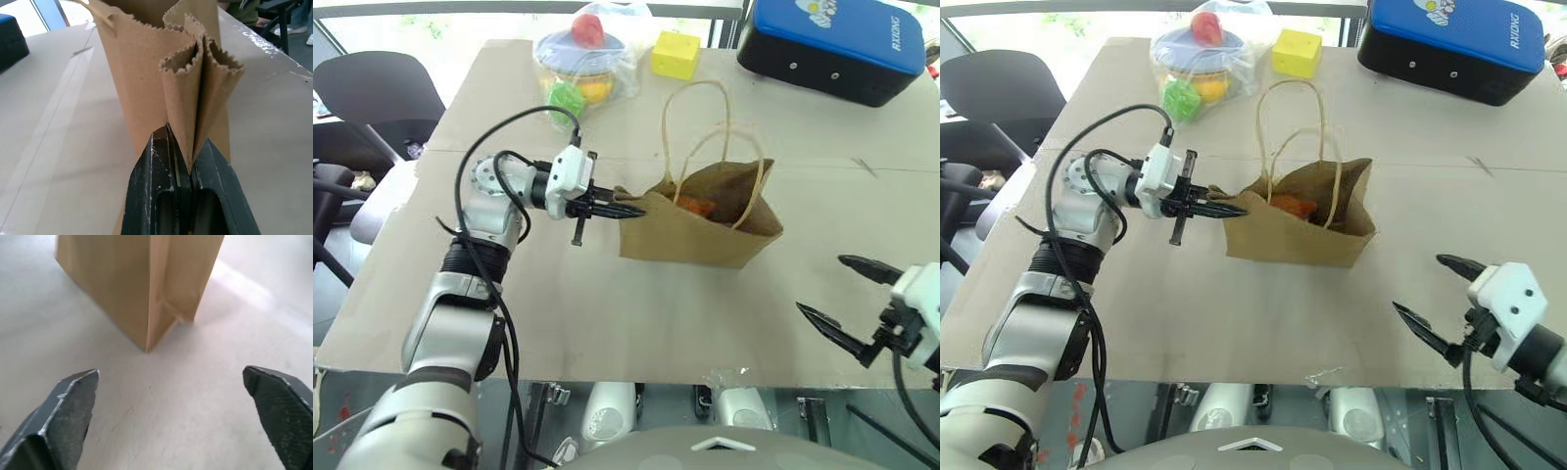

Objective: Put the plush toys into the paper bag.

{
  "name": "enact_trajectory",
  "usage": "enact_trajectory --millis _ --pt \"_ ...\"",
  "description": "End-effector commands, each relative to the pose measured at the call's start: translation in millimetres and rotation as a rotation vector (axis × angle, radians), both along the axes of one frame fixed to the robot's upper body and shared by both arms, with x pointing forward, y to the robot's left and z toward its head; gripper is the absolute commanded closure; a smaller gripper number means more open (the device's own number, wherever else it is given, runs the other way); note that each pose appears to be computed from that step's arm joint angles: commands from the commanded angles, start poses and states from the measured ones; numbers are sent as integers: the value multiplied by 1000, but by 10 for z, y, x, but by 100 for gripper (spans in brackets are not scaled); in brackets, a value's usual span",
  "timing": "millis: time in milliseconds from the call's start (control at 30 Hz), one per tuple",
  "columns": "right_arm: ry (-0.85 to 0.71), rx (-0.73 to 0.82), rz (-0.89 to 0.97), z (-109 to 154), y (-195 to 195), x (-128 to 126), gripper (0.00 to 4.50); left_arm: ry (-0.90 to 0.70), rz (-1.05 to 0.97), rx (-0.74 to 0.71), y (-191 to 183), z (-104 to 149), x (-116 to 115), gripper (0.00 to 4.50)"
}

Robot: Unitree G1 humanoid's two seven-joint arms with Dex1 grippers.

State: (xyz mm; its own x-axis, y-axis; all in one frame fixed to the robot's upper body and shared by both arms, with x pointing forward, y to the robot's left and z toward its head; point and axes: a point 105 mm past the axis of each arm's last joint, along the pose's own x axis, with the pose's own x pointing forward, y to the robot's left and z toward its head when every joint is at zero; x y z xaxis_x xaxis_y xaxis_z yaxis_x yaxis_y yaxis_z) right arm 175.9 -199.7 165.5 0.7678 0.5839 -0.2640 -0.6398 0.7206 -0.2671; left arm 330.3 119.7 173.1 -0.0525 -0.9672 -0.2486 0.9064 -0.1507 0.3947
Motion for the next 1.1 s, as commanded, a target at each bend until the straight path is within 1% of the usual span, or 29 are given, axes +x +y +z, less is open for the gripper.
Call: enact_trajectory --millis 33,100,133,167,200,233,267,333,367,433,500,567,633,733,833,967,1033,1100 --pt "-75 -5 29 191 57 -7 2 0 -22 7 -25 -3 0 450" --pt "-76 -14 33 203 52 7 2 2 -10 -3 -17 24 26 450" --pt "-83 -10 42 224 64 26 0 0 -2 -19 -4 58 34 415" --pt "-95 -1 52 253 76 49 0 -8 12 -51 14 112 45 350" --pt "-108 7 58 282 82 68 0 -14 24 -77 33 155 44 322" --pt "-120 13 61 305 81 83 0 -24 38 -99 50 198 41 308" --pt "-125 16 61 317 63 96 0 -37 62 -127 61 258 32 252" --pt "-132 14 59 320 12 121 0 -27 107 -166 89 348 -19 185" --pt "-132 14 63 314 -16 130 0 16 146 -181 124 368 -59 171" --pt "-128 10 74 300 -71 132 0 94 222 -204 198 378 -159 171" --pt "-119 7 79 284 -174 130 0 182 346 -217 346 310 -301 171" --pt "-106 11 80 274 -261 116 0 248 467 -229 469 236 -388 171" --pt "-92 5 82 260 -325 85 0 271 545 -230 557 177 -474 171" --pt "-56 -12 77 222 -443 4 0 282 644 -192 720 23 -626 171" --pt "-19 -67 34 144 -657 -100 0 328 758 -172 912 -116 -777 171" --pt "25 -119 -37 55 -952 -207 0 414 812 -126 1032 -262 -1002 171" --pt "32 -132 -43 33 -1009 -214 0 446 815 -110 1036 -328 -1063 171" --pt "25 -140 -34 32 -1009 -172 0 452 800 -119 1005 -349 -1077 171"
